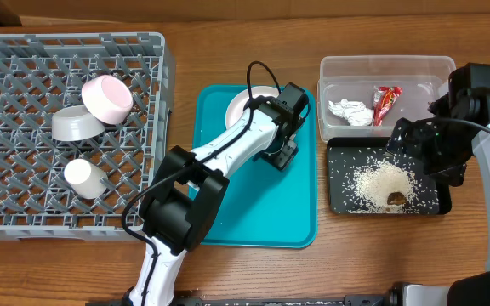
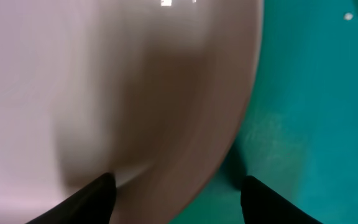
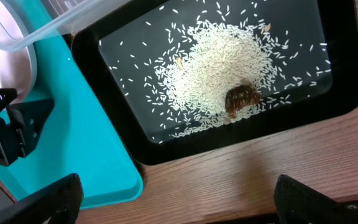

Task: Sort waste into correct bins and load items into the dishwasher
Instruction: 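Grasp the white plate edge with the left gripper, stand it upright in the rack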

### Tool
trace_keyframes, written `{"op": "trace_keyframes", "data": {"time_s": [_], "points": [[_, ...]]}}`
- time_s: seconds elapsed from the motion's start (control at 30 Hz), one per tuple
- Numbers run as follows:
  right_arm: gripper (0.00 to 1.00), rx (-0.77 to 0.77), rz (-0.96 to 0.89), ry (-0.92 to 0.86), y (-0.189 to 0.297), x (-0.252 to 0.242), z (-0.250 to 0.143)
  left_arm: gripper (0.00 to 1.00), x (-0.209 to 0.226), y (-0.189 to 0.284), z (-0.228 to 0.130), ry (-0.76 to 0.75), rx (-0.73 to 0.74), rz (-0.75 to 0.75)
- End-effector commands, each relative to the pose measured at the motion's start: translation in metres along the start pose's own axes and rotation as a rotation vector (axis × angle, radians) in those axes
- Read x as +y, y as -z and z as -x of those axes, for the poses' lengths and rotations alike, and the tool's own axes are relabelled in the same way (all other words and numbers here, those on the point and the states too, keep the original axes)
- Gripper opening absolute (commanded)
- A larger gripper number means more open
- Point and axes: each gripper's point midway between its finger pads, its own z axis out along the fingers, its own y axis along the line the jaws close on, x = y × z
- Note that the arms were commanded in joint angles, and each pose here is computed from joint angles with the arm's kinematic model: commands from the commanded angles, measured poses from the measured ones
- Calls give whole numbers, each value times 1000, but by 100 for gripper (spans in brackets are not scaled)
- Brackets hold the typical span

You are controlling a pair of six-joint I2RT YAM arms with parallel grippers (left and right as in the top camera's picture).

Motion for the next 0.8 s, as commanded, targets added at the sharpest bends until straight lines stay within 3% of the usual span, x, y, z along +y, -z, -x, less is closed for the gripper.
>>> {"op": "trace_keyframes", "data": {"time_s": [0.0, 0.07, 0.1, 0.17, 0.37, 0.53, 0.67, 0.77], "points": [[100, -47, 8, 5, 11, 2, 5, 47, 0, -1, -7, -18, 35, 3], [100, -47, 8, 5, 11, 2, 5, 31, 0, -1, -12, -18, 56, 3], [100, -47, 8, 5, 11, 2, 5, 18, 0, 0, -15, -18, 66, 3], [100, -47, 8, 5, 11, 2, 5, 4, 0, 0, -17, -19, 76, 3], [100, -46, 8, 5, 11, 2, 5, 4, 2, 35, -9, 4, 94, 11], [100, -39, 5, 4, 11, 1, 3, 4, 26, 128, 35, 137, -119, 14], [100, -36, 4, 3, 11, 1, 2, 4, 67, 198, 40, 232, -283, 1], [100, -36, 4, 3, 11, 1, 2, 4, 98, 235, 30, 277, -371, -101]]}}
